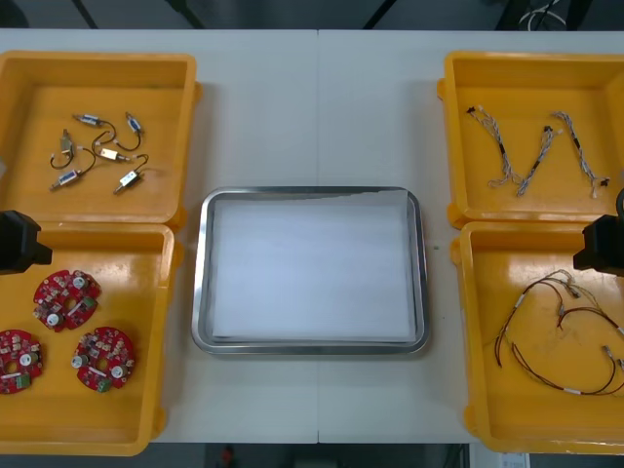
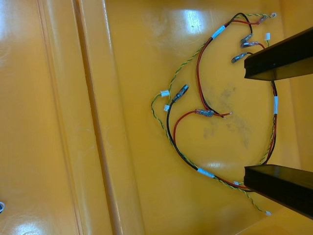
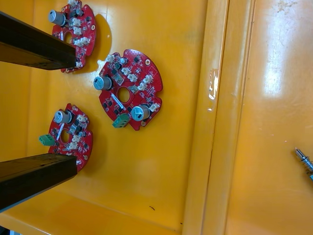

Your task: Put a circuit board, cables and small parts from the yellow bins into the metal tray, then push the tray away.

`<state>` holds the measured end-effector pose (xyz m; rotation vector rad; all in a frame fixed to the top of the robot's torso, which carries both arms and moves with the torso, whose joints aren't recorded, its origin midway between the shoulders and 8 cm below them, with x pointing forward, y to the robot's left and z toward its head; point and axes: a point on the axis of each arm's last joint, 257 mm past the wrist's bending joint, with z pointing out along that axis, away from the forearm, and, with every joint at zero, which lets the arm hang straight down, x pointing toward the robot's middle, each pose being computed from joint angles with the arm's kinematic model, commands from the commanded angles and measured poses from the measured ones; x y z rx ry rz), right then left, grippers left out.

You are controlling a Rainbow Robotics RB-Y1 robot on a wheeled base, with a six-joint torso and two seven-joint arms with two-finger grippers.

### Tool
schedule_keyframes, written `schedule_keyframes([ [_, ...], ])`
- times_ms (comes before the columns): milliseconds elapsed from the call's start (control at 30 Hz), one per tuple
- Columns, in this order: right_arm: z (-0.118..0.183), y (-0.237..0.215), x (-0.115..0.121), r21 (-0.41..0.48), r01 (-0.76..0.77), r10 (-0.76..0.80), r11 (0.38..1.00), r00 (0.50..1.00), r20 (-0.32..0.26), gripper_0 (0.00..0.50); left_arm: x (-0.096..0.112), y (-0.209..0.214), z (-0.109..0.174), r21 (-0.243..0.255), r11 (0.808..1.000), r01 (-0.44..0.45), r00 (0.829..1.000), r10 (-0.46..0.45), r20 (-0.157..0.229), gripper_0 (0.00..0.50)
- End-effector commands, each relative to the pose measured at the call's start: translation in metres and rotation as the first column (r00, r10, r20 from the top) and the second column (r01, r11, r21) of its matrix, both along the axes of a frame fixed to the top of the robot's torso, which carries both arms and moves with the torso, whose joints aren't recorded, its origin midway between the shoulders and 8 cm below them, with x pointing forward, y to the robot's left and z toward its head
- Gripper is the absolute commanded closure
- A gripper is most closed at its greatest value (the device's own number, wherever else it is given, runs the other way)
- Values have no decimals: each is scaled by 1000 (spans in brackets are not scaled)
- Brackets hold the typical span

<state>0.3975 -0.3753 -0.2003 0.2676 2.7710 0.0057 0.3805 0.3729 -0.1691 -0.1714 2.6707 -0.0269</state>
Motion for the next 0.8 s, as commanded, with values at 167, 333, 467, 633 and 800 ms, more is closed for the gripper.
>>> schedule_keyframes([
  [167,6,2,-1,7,-7,6,1000,1000,18,0,2,9,10,71,996,58,998,-59,13,0],
  [333,6,2,-1,7,-7,6,1000,1000,18,0,2,9,10,71,996,58,998,-59,13,0],
  [467,6,2,-1,7,-7,6,1000,1000,18,0,2,9,10,71,996,58,998,-59,13,0],
  [633,6,2,-1,7,-7,6,1000,1000,18,0,2,9,10,71,996,58,998,-59,13,0],
  [800,6,2,-1,7,-7,6,1000,1000,18,0,2,9,10,71,996,58,998,-59,13,0],
])
